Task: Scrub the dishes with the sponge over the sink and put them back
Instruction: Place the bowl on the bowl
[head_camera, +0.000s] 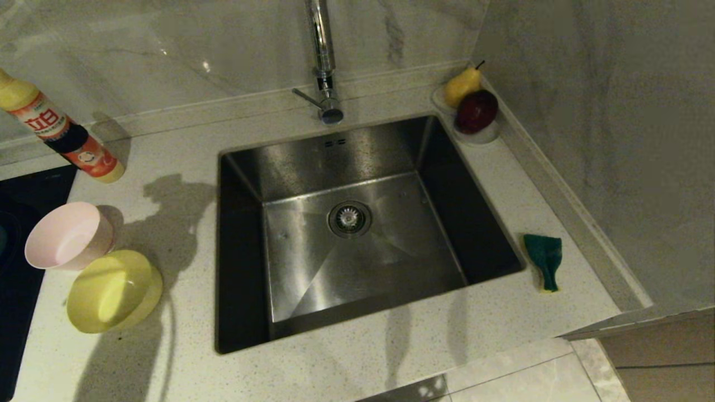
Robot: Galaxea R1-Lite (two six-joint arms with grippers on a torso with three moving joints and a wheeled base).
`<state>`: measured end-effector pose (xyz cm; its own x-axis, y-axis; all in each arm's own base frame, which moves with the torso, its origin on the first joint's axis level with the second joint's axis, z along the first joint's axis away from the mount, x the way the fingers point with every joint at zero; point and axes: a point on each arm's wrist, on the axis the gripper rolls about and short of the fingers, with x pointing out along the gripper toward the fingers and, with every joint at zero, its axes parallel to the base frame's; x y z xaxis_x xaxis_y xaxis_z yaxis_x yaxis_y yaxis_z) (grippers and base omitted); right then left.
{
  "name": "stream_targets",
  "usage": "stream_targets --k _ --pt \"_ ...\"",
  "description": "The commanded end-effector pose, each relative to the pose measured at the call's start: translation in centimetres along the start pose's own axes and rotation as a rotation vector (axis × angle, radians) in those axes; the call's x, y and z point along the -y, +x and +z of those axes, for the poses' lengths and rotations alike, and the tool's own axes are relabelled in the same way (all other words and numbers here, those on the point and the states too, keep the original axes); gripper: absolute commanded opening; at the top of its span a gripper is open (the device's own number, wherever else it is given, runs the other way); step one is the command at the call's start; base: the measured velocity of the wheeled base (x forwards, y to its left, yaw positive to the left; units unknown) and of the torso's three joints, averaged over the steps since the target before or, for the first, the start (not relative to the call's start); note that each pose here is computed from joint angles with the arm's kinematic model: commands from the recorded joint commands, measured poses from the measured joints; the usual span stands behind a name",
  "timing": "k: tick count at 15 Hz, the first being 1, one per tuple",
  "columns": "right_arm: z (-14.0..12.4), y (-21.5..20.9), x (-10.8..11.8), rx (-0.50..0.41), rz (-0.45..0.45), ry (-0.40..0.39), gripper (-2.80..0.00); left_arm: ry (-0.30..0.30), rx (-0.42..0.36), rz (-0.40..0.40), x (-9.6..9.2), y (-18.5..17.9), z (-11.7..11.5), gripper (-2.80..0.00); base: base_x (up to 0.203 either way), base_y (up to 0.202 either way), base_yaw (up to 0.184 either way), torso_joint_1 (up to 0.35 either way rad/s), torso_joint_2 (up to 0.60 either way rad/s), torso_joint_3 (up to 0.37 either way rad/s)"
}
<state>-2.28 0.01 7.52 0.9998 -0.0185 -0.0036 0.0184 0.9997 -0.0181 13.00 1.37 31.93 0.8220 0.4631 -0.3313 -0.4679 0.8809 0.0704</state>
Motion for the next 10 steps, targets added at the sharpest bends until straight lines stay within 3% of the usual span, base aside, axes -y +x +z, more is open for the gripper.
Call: stream_targets --k 1,4,6,10 --pt "0.0 0.0 0.0 -0.001 0.000 0.000 -2.80 -0.042 -0.108 0.069 0.3 4.6 -0.1 -2.80 0.000 0.000 0.000 0.000 0.00 0.000" --pt "0.0 0.0 0.0 -0.001 0.000 0.000 -2.80 -0.164 -0.187 0.148 -1.2 10.2 0.2 -2.80 0.000 0.000 0.000 0.000 0.00 0.000" --pt "0.0 0.0 0.0 -0.001 0.000 0.000 -2.80 -0.249 -0.185 0.189 -2.9 11.9 0.9 -2.80 0.000 0.000 0.000 0.000 0.00 0.000" --pt "0.0 0.0 0.0 -0.001 0.000 0.000 -2.80 -0.317 -0.222 0.219 -4.7 13.5 0.6 -2.80 0.000 0.000 0.000 0.000 0.00 0.000"
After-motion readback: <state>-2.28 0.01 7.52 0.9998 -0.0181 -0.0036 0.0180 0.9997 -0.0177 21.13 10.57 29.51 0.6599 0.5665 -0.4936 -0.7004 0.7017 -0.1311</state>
